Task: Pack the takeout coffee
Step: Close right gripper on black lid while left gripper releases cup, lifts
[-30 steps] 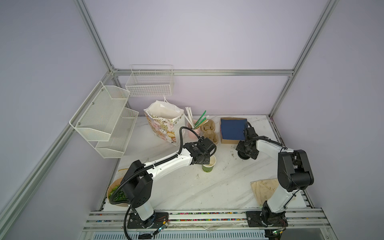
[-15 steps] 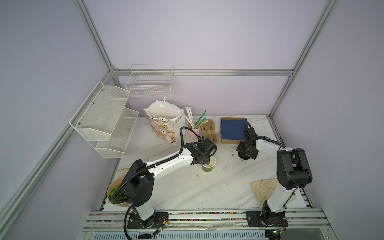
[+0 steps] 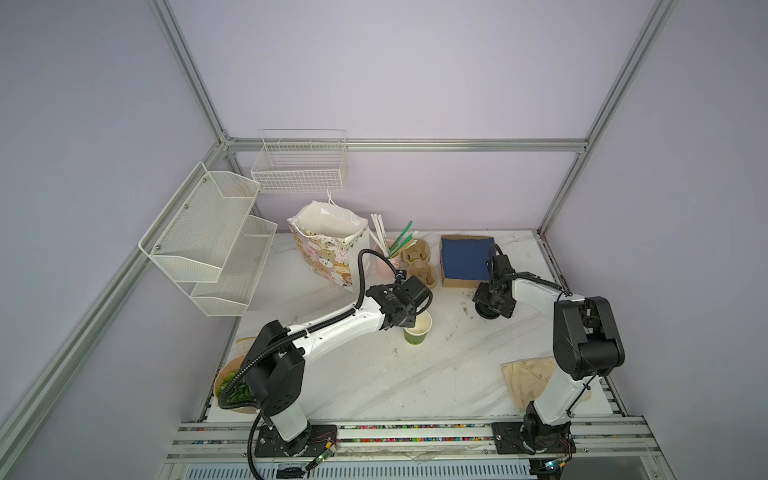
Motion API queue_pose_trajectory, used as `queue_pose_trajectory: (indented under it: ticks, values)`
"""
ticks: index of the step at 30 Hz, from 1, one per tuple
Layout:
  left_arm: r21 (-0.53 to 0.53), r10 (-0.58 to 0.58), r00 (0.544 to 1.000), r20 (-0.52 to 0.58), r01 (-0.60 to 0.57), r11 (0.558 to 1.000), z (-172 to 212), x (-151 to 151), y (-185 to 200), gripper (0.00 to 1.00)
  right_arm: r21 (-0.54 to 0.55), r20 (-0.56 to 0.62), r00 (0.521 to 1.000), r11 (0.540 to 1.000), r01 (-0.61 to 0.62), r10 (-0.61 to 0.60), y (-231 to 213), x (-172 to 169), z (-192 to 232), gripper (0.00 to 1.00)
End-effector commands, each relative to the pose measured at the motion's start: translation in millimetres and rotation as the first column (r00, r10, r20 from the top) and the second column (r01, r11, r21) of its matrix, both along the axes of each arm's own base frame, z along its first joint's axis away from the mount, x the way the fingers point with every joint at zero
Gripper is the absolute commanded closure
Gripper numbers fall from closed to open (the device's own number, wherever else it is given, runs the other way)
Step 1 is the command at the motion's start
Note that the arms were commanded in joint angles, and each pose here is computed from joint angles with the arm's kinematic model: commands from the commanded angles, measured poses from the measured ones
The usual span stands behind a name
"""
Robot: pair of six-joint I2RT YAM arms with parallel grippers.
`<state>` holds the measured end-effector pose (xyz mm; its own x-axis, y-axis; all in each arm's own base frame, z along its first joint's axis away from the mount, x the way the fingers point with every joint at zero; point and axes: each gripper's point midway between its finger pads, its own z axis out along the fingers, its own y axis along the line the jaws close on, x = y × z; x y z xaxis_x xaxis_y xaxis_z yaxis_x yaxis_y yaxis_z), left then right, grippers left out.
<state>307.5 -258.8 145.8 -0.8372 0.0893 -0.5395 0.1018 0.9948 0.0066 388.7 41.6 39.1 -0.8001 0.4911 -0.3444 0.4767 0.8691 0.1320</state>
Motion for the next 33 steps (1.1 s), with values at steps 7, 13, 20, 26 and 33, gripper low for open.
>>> queue_pose_trajectory:
  ticks: [7, 13, 20, 26, 33]
  values:
    - [-0.005, 0.016, 0.986, 0.167, -0.015, 1.0, 61.7, 13.3, 18.1, 0.17, -0.012, -0.034, 0.999, 1.0, -0.001, 0.001, -3.1, -5.0, -10.3, 0.16]
    - [0.01, 0.021, 0.978, 0.209, -0.024, 1.0, 77.0, 15.5, 34.5, 0.12, -0.032, -0.049, 0.999, 0.999, 0.001, -0.002, -6.3, -6.5, -13.9, 0.17]
    - [0.018, 0.046, 0.972, 0.231, -0.051, 0.999, 83.1, 15.7, 52.1, 0.06, -0.023, -0.043, 0.999, 1.0, -0.008, 0.007, -4.6, -6.3, -11.4, 0.24]
    - [0.03, 0.077, 0.958, 0.274, -0.089, 0.996, 98.2, 21.3, 76.2, 0.01, -0.024, -0.025, 0.999, 0.999, -0.022, 0.022, -4.0, -7.9, -1.2, 0.24]
    - [-0.024, 0.149, 0.924, 0.353, -0.15, 0.988, 131.0, 21.6, 123.3, 0.0, 0.0, 0.031, 0.998, 0.998, -0.056, 0.056, 6.3, -16.0, 21.8, 0.27]
